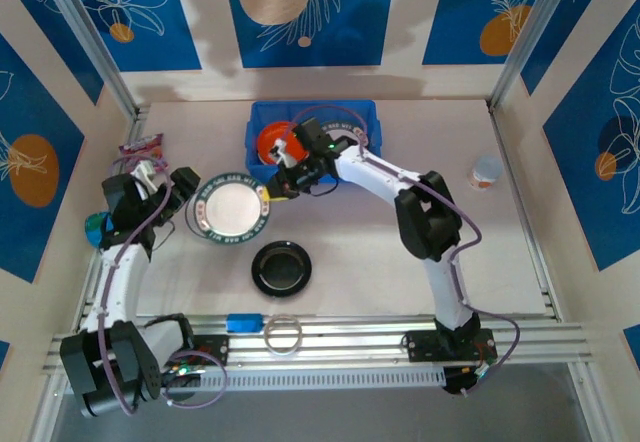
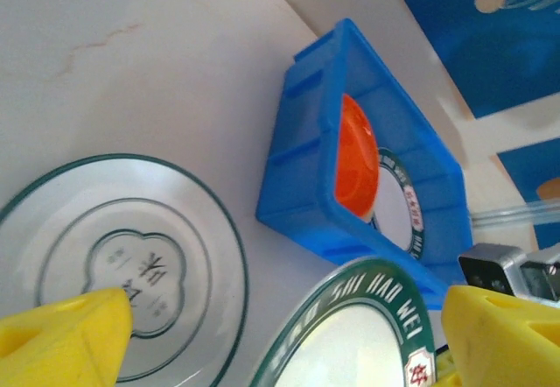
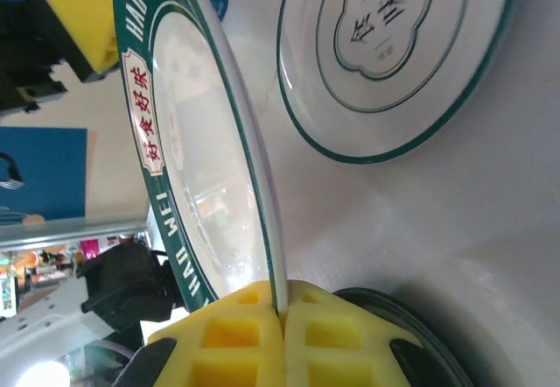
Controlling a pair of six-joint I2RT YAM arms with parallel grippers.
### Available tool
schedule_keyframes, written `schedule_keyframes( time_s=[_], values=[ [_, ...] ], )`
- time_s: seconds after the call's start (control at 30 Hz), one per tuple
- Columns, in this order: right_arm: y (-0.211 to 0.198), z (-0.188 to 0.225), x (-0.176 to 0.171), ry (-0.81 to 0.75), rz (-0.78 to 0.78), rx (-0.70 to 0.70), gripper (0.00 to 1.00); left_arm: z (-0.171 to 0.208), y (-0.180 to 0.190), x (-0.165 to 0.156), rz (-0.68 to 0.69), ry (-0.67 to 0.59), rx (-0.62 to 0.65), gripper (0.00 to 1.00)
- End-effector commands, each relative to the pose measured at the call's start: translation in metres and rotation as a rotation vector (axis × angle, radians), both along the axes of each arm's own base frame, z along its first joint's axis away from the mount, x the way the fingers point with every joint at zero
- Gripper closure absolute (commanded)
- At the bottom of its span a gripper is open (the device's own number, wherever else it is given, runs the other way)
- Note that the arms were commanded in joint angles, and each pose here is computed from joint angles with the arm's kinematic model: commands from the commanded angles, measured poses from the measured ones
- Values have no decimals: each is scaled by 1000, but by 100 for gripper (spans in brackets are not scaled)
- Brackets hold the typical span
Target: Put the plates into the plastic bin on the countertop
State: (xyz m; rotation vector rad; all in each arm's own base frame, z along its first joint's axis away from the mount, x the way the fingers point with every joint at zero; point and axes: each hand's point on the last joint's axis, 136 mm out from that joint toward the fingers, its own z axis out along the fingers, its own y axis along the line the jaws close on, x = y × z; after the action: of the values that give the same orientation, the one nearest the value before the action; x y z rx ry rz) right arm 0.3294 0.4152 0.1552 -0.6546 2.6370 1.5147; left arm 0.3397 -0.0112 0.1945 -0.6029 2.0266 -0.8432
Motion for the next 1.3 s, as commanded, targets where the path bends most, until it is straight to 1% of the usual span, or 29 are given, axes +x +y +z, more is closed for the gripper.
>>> schedule_keyframes(
  time_s=[0.0,0.17,0.27,0.3,0.37,0.43,0.5,0.57,0.63,0.7,0.77,0.8,0.9,1.0,1.07,1.1,1.13,1.2,1.27],
  values=[
    [-18,35,14,-3,-57,74,100,32,-29,14,-107,-105,-10,9],
    [-41,53,33,-8,-123,115,100,34,-67,27,-207,-107,23,13],
    [-52,59,42,-17,-156,122,100,28,-76,35,-215,-82,16,21],
    [-55,60,44,-18,-165,122,100,27,-78,38,-214,-78,10,27],
    [-60,62,47,-18,-170,125,100,27,-81,43,-217,-79,-2,35],
    [-63,62,49,-16,-175,129,100,27,-87,49,-230,-78,-9,42],
    [-65,62,51,-11,-184,133,100,25,-92,55,-247,-72,-13,54],
    [-66,63,53,-12,-189,140,100,24,-97,61,-259,-68,-15,60],
    [-68,65,54,-11,-195,147,100,26,-103,66,-274,-73,-20,69],
    [-69,66,56,-9,-201,148,100,27,-107,71,-287,-76,-25,74],
    [-71,65,57,-7,-206,150,100,26,-111,75,-297,-71,-31,90],
    [-72,65,59,-4,-213,148,100,25,-111,77,-298,-68,-33,100],
    [-78,64,64,-4,-238,133,100,24,-115,82,-296,-58,-41,100],
    [-93,60,76,-2,-297,93,100,25,-125,89,-308,-53,-37,100],
    [-107,61,86,12,-344,81,92,29,-133,94,-318,-71,-33,100],
    [-115,62,91,17,-369,79,83,31,-136,96,-312,-85,-37,100],
    [-125,63,96,13,-396,72,76,32,-137,100,-297,-92,-47,100],
    [-148,63,107,-5,-485,28,70,36,-142,108,-293,-107,-63,100],
    [-176,62,118,-19,-589,-4,69,39,-149,118,-301,-107,-67,100]
  ],
)
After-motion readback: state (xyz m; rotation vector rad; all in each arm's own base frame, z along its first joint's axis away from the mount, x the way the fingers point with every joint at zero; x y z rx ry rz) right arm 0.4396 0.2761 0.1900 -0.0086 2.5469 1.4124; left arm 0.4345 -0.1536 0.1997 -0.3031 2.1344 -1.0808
